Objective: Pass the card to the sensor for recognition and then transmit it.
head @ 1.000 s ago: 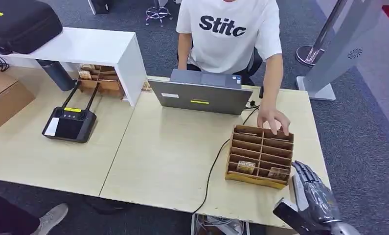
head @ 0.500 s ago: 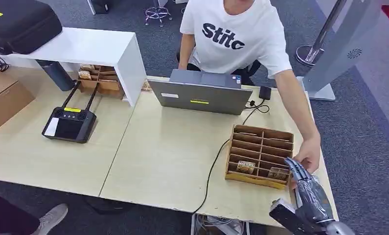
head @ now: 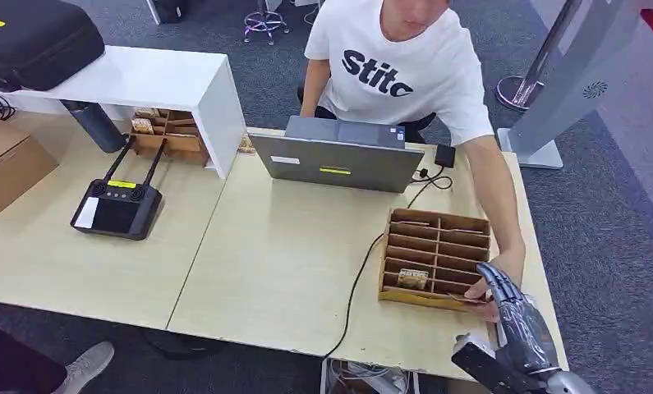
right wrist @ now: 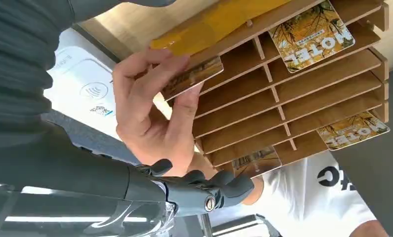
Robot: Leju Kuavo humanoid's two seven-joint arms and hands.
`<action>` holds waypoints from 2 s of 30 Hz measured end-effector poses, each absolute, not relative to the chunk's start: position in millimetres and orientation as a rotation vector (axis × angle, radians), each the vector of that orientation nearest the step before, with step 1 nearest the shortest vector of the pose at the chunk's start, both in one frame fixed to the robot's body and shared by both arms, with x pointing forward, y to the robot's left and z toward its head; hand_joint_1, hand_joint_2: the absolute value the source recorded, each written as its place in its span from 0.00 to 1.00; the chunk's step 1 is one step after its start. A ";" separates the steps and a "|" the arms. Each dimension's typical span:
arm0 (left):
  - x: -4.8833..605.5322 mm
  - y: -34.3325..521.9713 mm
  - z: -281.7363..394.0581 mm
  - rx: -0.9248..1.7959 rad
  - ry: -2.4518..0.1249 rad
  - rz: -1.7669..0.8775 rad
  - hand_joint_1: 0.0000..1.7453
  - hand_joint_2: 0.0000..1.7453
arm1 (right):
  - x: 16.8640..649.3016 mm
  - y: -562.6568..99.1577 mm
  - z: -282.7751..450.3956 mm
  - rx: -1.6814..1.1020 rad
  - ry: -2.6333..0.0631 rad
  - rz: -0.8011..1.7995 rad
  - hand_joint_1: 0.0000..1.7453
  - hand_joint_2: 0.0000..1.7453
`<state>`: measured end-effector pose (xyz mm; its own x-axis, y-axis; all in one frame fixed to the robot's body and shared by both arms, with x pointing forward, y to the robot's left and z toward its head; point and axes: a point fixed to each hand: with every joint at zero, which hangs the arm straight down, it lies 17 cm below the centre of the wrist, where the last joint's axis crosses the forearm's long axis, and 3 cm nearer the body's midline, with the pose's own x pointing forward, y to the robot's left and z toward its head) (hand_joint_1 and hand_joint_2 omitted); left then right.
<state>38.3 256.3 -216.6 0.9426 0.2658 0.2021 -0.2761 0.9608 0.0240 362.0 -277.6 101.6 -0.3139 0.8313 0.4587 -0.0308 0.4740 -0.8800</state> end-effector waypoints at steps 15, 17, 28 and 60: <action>38.2 256.7 -216.6 0.053 -0.199 0.281 0.00 1.00 | 362.3 -277.1 103.9 -0.716 -1.675 1.023 0.00 1.00; 38.0 256.7 -216.7 0.053 -0.199 0.281 0.00 1.00 | 362.4 -277.2 104.9 -0.724 -1.678 1.023 0.00 1.00; 36.6 256.2 -216.8 0.052 -0.193 0.281 0.00 1.00 | 369.1 -278.7 121.0 -0.926 -1.703 1.094 0.00 1.00; 40.8 256.8 -217.9 0.060 -0.201 0.239 0.00 1.00 | 386.6 -256.4 82.9 -0.925 -1.619 1.085 0.00 1.00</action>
